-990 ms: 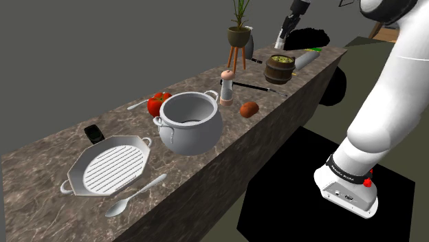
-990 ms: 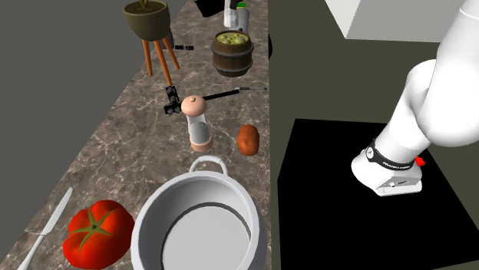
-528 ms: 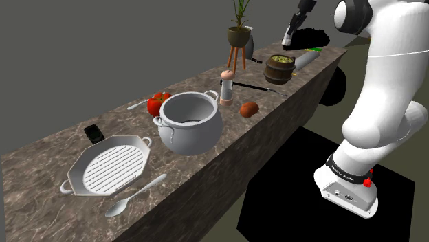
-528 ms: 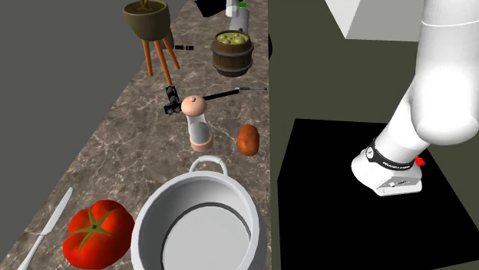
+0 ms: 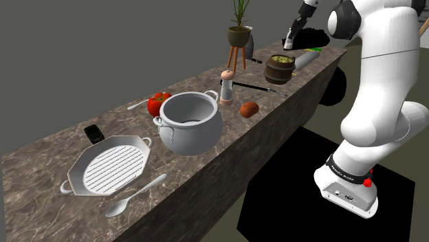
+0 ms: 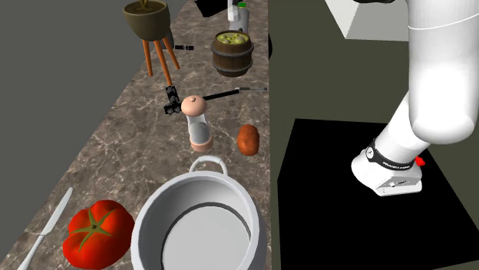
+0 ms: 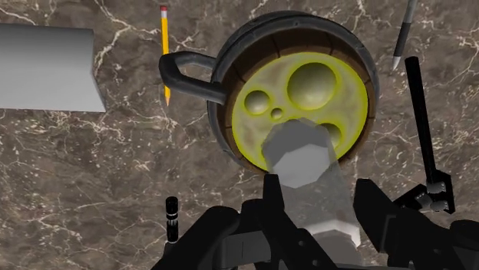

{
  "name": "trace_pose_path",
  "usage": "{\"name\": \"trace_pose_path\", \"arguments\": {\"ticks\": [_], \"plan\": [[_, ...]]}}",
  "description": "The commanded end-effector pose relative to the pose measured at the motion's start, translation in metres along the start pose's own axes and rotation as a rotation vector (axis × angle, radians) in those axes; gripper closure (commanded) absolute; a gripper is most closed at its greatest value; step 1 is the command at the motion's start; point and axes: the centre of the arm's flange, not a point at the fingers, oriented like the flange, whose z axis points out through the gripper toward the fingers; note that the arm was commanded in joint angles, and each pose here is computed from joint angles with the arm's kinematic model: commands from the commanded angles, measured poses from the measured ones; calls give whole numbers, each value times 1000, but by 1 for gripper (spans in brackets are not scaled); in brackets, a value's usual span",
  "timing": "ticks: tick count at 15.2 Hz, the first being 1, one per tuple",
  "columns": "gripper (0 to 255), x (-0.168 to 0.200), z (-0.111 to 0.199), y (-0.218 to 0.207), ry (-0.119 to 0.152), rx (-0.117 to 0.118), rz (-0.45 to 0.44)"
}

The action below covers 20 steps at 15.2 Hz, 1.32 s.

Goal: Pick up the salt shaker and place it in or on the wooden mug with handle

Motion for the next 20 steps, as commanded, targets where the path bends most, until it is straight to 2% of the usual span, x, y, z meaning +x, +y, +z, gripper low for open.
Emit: {"name": "trace_pose_path", "arguments": {"ticks": [1, 9, 17, 18, 20], "plan": [[255, -3, 10, 2, 0, 0, 0], [255, -13, 51, 7, 0, 0, 0], [255, -13, 51, 7, 0, 0, 0], [0, -13, 51, 7, 0, 0, 0], [0, -13, 51, 7, 0, 0, 0]]}}
